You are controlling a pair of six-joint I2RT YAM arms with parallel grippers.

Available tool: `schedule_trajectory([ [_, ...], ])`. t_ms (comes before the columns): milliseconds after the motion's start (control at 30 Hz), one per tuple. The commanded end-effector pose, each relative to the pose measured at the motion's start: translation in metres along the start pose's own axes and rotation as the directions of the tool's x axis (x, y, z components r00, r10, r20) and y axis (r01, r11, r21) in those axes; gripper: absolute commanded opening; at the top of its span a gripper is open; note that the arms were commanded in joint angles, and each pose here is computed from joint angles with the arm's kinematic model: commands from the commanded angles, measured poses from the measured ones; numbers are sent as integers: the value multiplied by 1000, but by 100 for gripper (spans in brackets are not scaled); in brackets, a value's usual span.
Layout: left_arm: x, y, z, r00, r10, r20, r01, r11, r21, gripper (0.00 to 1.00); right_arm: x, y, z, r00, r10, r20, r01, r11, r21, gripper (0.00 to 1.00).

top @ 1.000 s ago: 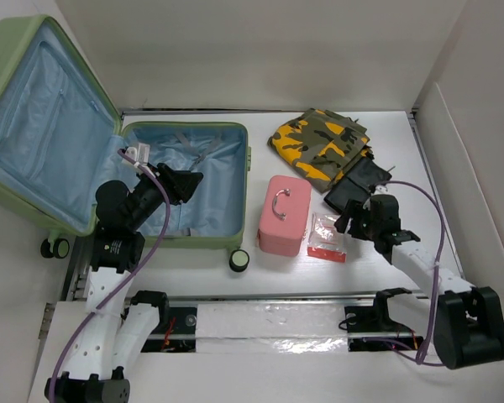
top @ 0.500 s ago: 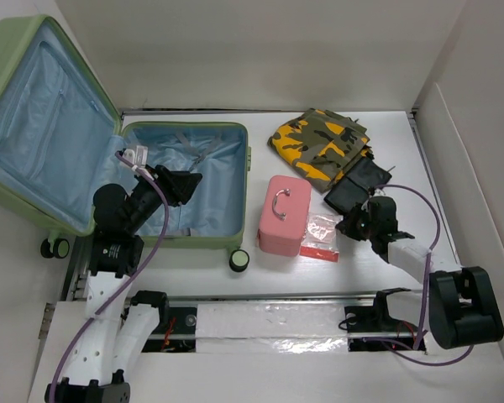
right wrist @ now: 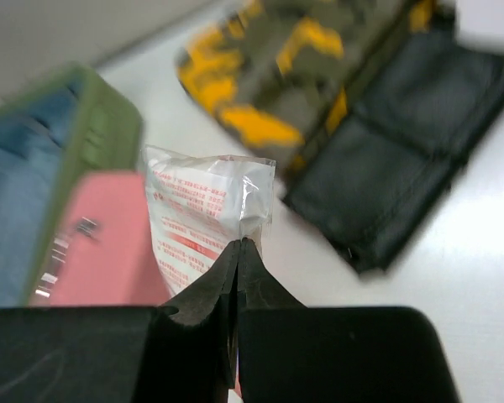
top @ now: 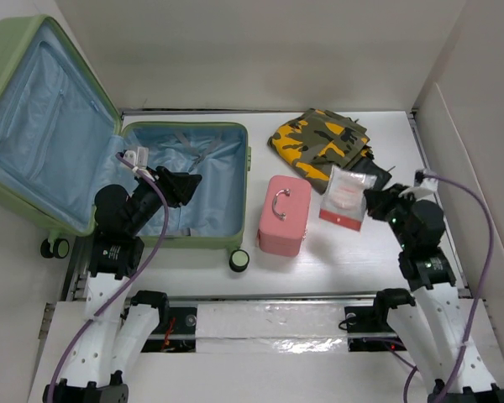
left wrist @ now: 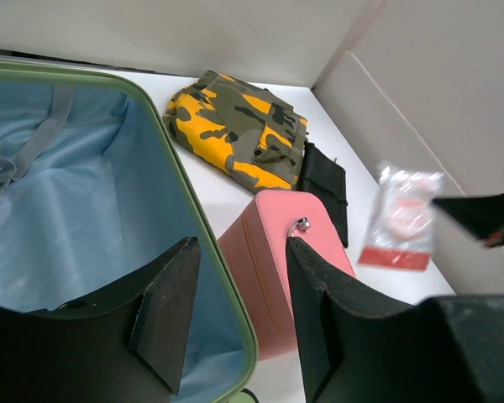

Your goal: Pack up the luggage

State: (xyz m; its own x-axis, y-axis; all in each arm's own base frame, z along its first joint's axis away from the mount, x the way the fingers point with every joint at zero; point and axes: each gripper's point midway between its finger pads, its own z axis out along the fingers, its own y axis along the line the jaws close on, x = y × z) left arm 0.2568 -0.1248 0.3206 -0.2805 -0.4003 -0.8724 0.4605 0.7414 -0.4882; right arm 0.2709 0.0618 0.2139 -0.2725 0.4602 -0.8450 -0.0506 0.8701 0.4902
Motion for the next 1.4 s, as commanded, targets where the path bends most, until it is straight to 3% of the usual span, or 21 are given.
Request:
schedule_trajectory([
  [0,-19,-12,-2,998,37,54,-39,999,28,42,-64,32,-16,990,-80,118,86,995,-50,0],
  [133,-19,-12,-4,997,36,63,-38,999,26,42,-125,124,-12,979,-27,200,104,918,-384,0],
  [200,-21,-11,-4,997,36,69,-38,999,17,42,-115,165,9,995,18,99,35,860,-509,0],
  [267,-23,-11,-4,997,38,74,-39,999,11,42,-134,217,9,990,50,131,42,785,-618,0],
  [367,-27,-9,-8,995,43,95,-42,999,-13,42,-112,300,34,997,58,54,-2,706,-708,0],
  [433,-37,-5,-12,990,49,129,-41,997,-61,41,-53,340,70,997,3,-82,-60,701,-710,0],
  [533,-46,9,-21,985,46,168,-16,985,-174,41,-33,364,97,990,-26,-137,-79,703,-707,50],
  [567,-47,12,-23,984,45,175,-11,981,-192,41,-26,356,110,988,-23,-151,-90,716,-693,73],
  [600,-50,13,-26,981,50,187,-11,979,-204,41,-26,348,112,987,1,-158,-110,722,-683,81],
  [700,-45,8,-22,985,50,164,-22,985,-169,42,-35,280,123,991,73,-110,-124,807,-578,87],
  [733,-44,6,-22,985,51,162,-26,988,-153,43,-13,243,127,989,72,-130,-129,854,-504,81],
  [800,-43,1,-21,987,52,154,-32,991,-130,43,-45,180,123,994,106,-2,-100,931,-350,13],
  [833,-43,1,-21,987,56,152,-36,991,-130,43,-23,130,124,996,85,-28,-89,977,-195,0],
  [900,-40,-2,-20,988,53,145,-37,993,-115,43,-23,44,110,997,47,54,-51,995,84,0],
  [967,-39,-3,-19,989,52,142,-38,994,-103,44,-21,-7,97,995,42,90,-62,971,229,0],
  [1000,-38,-4,-20,989,52,140,-38,994,-100,44,-26,-41,90,990,48,134,-89,944,319,2],
  [1033,-38,-4,-19,989,52,140,-38,994,-100,44,-27,-58,85,986,56,160,-110,930,352,17],
  [1067,-38,-3,-19,989,51,138,-38,994,-99,44,-21,-76,82,986,66,150,-121,913,390,45],
  [1167,-38,-5,-20,988,53,143,-40,995,-95,44,-5,-123,82,988,107,115,-149,860,488,77],
  [1267,-38,-7,-21,988,55,144,-42,995,-91,44,14,-156,95,982,187,27,-172,830,530,80],
  [1367,-34,-10,-20,990,54,134,-45,996,-75,45,33,-159,118,960,265,-91,-199,873,446,79],
])
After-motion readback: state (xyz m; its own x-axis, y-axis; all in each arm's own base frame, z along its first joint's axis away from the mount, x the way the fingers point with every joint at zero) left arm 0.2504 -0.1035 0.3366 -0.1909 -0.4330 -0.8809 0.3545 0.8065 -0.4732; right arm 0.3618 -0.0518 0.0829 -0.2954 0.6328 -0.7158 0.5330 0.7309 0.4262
